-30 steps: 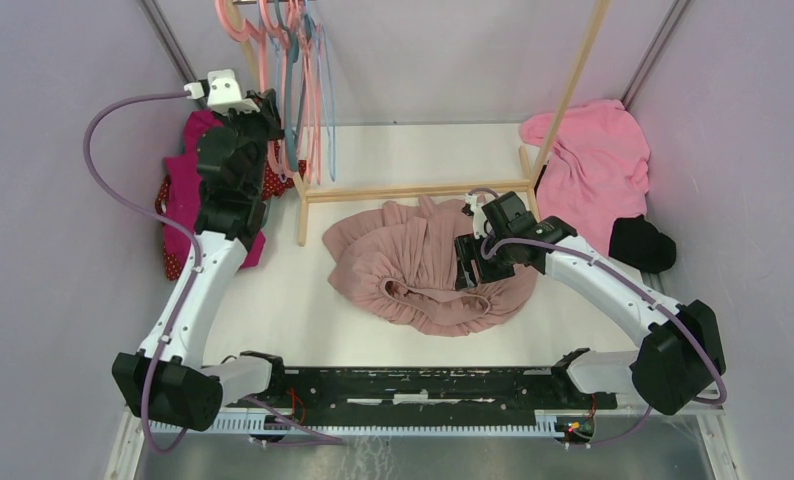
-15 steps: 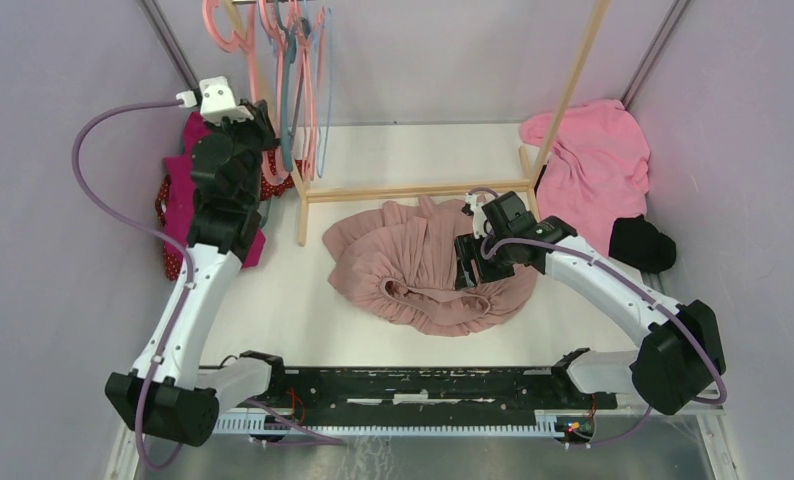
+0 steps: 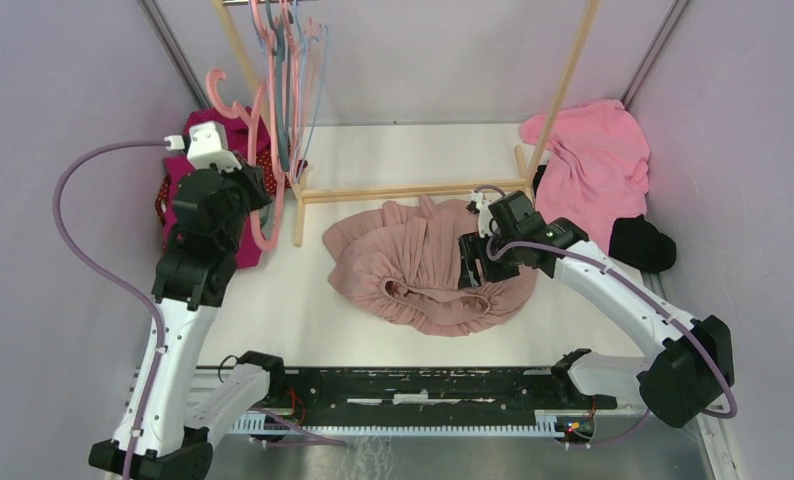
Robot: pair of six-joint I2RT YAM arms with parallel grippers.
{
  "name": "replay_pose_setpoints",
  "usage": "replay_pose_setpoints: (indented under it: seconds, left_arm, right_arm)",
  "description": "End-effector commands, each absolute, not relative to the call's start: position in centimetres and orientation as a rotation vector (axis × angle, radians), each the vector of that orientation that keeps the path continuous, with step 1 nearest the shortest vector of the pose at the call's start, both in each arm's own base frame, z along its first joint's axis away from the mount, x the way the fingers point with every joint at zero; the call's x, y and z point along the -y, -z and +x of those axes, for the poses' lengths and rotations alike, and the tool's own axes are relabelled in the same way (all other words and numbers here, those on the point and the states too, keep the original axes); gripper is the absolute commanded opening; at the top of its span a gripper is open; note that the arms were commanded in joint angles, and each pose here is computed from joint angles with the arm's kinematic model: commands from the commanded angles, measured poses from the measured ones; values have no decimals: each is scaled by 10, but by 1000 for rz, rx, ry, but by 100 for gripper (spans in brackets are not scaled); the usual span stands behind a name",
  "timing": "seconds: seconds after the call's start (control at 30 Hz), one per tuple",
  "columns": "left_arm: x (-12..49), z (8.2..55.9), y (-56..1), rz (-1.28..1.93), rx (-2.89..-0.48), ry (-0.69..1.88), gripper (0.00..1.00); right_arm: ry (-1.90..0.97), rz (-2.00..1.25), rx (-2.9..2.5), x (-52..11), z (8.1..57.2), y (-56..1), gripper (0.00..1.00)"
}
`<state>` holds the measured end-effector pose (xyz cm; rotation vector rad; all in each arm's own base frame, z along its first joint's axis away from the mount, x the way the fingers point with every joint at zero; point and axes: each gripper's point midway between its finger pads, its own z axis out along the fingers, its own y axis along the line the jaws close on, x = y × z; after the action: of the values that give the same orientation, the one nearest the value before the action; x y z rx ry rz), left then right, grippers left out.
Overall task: Place the skirt on the hanger
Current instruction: Pick up the hanger from the clothesline, then hang the skirt on the hanger.
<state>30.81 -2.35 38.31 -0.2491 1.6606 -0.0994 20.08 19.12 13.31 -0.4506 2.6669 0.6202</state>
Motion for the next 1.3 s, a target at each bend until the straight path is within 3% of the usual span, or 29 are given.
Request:
replay_pose_setpoints:
  seconds: [0.0, 0.37, 0.77, 1.1, 1.27]
  left_arm:
    - [27, 270, -326, -305, -1908, 137, 3]
    - [41, 200, -305, -208, -2125, 239, 3]
    - [127, 139, -317, -32, -2055, 892, 3]
    - [123, 80, -331, -111, -2104, 1020, 3]
    - [127, 52, -324, -159, -2164, 1114, 3]
  right_arm:
    - [-627, -422, -2604, -193, 208, -155, 70]
    - [-586, -355, -2634, -186, 204, -142, 69]
    - [-510, -368, -2620, -178, 199, -141, 68]
    - [-432, -619, -2481, -222, 218, -160, 66]
    - [-334, -602, -2484, -215, 222, -148, 66]
